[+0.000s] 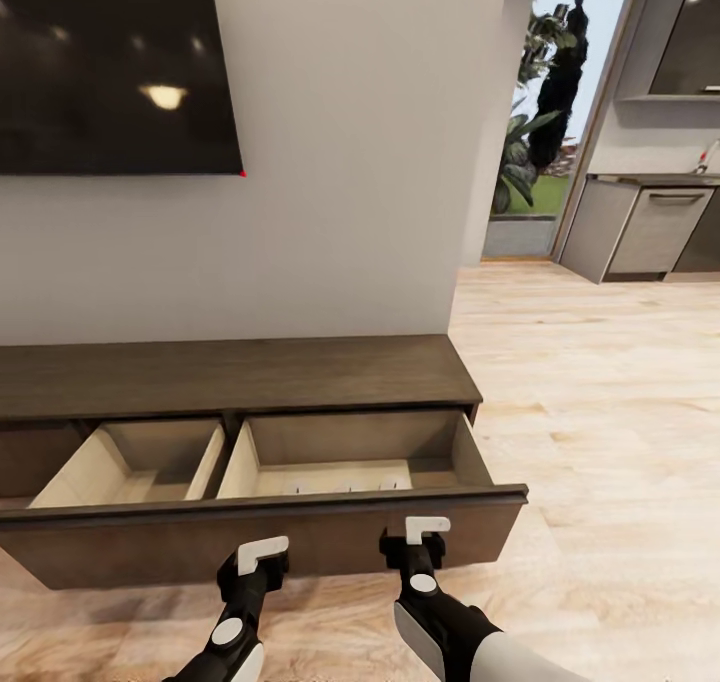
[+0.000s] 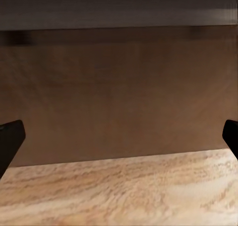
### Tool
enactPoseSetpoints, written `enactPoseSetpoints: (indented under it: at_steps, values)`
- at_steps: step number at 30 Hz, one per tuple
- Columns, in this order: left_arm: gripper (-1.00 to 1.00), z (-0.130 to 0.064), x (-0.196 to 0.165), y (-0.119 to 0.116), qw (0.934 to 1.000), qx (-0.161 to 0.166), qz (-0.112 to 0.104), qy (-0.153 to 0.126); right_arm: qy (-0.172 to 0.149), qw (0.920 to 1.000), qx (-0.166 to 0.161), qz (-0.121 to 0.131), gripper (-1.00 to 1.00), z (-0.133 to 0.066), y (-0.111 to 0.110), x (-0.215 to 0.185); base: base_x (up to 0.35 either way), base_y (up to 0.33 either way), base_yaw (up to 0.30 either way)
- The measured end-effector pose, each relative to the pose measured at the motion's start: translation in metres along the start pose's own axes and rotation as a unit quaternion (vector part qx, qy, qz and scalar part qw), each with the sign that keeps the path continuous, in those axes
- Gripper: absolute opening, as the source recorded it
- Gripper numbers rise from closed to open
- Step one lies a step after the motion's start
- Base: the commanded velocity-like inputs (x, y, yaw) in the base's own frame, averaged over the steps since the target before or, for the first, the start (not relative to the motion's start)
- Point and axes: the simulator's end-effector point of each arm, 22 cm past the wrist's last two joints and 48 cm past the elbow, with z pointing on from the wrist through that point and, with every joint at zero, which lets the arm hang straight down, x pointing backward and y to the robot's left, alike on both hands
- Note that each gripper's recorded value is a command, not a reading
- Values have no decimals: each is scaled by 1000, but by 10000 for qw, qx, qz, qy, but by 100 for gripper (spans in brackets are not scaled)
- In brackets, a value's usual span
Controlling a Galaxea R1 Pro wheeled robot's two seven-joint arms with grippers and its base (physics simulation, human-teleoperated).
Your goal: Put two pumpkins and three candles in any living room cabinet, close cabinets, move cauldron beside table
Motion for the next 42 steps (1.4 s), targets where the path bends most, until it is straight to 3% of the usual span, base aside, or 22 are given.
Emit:
enactPoseSetpoints:
  at_steps: [11, 22, 42]
  values:
    - [100, 8, 24, 2, 10000, -2, 3, 15, 14, 10000, 0, -1, 100, 10, 1, 24, 0, 0, 0]
    - [100, 8, 25, 2, 10000, -12, -6, 20, 13, 10000, -2, 0, 100, 10, 1, 24, 18, 0, 0]
    - [100, 8, 25, 3, 10000, -14, -10, 20, 25, 10000, -7, 6, 100, 10, 1, 24, 228, 0, 0]
